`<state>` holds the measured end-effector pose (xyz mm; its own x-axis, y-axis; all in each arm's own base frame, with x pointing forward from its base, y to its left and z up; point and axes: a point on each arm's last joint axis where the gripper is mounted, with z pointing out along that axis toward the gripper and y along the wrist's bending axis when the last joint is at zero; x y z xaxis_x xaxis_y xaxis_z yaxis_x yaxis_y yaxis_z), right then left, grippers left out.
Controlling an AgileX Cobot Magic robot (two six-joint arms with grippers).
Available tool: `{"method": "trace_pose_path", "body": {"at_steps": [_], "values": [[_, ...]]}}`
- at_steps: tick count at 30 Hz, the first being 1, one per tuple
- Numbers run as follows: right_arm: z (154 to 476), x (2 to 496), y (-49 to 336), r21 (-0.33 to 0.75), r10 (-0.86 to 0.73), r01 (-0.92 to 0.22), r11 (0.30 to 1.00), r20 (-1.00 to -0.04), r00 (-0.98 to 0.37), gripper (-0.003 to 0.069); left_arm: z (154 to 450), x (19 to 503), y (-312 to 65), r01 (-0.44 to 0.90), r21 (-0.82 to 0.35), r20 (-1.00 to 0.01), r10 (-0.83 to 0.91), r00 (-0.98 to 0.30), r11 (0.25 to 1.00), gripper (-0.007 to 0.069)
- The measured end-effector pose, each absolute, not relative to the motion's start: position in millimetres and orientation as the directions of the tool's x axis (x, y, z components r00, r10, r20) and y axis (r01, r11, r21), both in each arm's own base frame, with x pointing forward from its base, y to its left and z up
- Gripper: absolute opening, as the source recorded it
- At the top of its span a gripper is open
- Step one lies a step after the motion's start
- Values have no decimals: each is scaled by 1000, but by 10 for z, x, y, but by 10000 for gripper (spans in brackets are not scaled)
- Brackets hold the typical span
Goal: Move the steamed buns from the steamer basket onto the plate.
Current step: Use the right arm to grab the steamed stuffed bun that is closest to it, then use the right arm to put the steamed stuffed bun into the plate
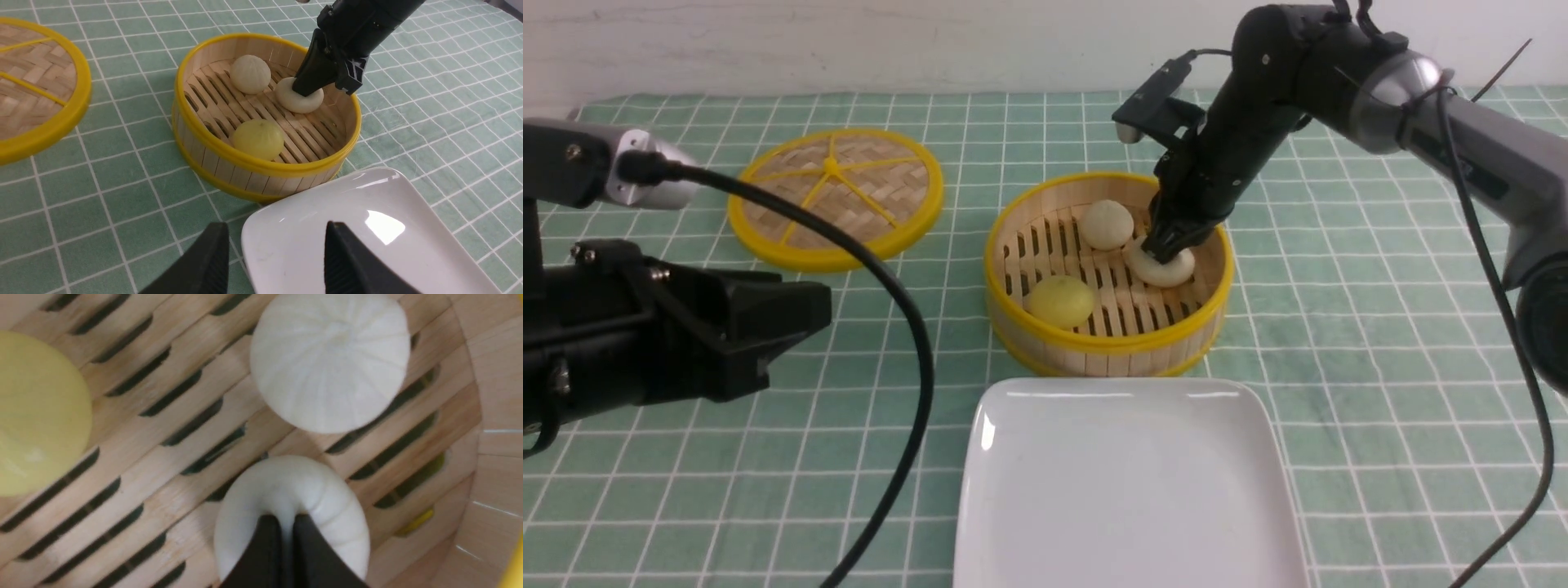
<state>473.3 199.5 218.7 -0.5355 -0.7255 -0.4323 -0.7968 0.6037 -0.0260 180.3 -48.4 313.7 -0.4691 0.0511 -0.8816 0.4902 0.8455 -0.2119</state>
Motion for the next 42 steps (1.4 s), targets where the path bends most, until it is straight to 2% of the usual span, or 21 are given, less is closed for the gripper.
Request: {"method": "trace_pose_path", "body": {"at_steps": [4, 7, 8, 9, 10, 11, 13, 14, 20, 23, 25, 28, 29, 30, 34, 38, 42], "values": [[2518, 4648, 1965, -25, -730, -801, 598, -430, -531, 21, 3135, 1811, -479, 486, -210, -882, 50, -468, 849, 347], [3058, 4515, 1942, -32, -670, -775, 631, -525, -524, 21, 3125, 1834, -470, 476, -206, -882, 48, -468, 855, 347], [3092, 4504, 1940, -29, -663, -771, 636, -532, -527, 21, 3126, 1835, -469, 475, -205, -883, 47, -467, 856, 347], [3382, 4389, 1913, -28, -629, -759, 650, -580, -518, 21, 3129, 1842, -461, 467, -201, -886, 44, -462, 861, 347], [3415, 4376, 1909, -27, -623, -756, 654, -586, -518, 21, 3129, 1843, -460, 466, -200, -886, 44, -462, 862, 347], [3665, 4254, 1882, -19, -590, -748, 663, -628, -507, 21, 3133, 1852, -450, 456, -195, -889, 40, -456, 868, 347], [3790, 4185, 1867, -3, -563, -738, 675, -648, -512, 21, 3135, 1854, -447, 453, -193, -890, 39, -454, 870, 347], [3982, 4068, 1834, 28, -511, -713, 700, -678, -528, 21, 3136, 1858, -443, 449, -191, -891, 37, -452, 873, 347], [4234, 3677, 1699, 129, -405, -637, 760, -673, -619, 21, 3137, 1860, -440, 447, -190, -892, 36, -450, 874, 347], [4119, 3448, 1653, 207, -395, -623, 755, -615, -683, 21, 3137, 1860, -440, 447, -190, -892, 36, -450, 874, 347], [3920, 3339, 1654, 274, -400, -612, 742, -551, -732, 21, 3137, 1860, -440, 447, -190, -892, 36, -450, 874, 347], [3487, 3250, 1669, 355, -438, -595, 721, -432, -788, 21, 3137, 1860, -440, 447, -190, -892, 36, -450, 874, 347], [3454, 3246, 1671, 360, -444, -597, 717, -425, -789, 21, 3137, 1860, -440, 447, -190, -892, 36, -450, 874, 347], [3188, 3216, 1670, 387, -471, -586, 712, -356, -807, 21, 3138, 1860, -440, 446, -191, -892, 35, -450, 874, 347], [2650, 3134, 1640, 416, -542, -582, 698, -225, -810, 21, 3138, 1860, -440, 446, -191, -892, 35, -450, 874, 347], [2271, 3124, 1648, 431, -578, -604, 670, -206, -789, 21, 3138, 1860, -440, 447, -190, -892, 36, -450, 874, 347], [2097, 3186, 1680, 433, -591, -623, 652, -225, -775, 21, 3138, 1860, -440, 447, -190, -892, 36, -450, 874, 347]]}}
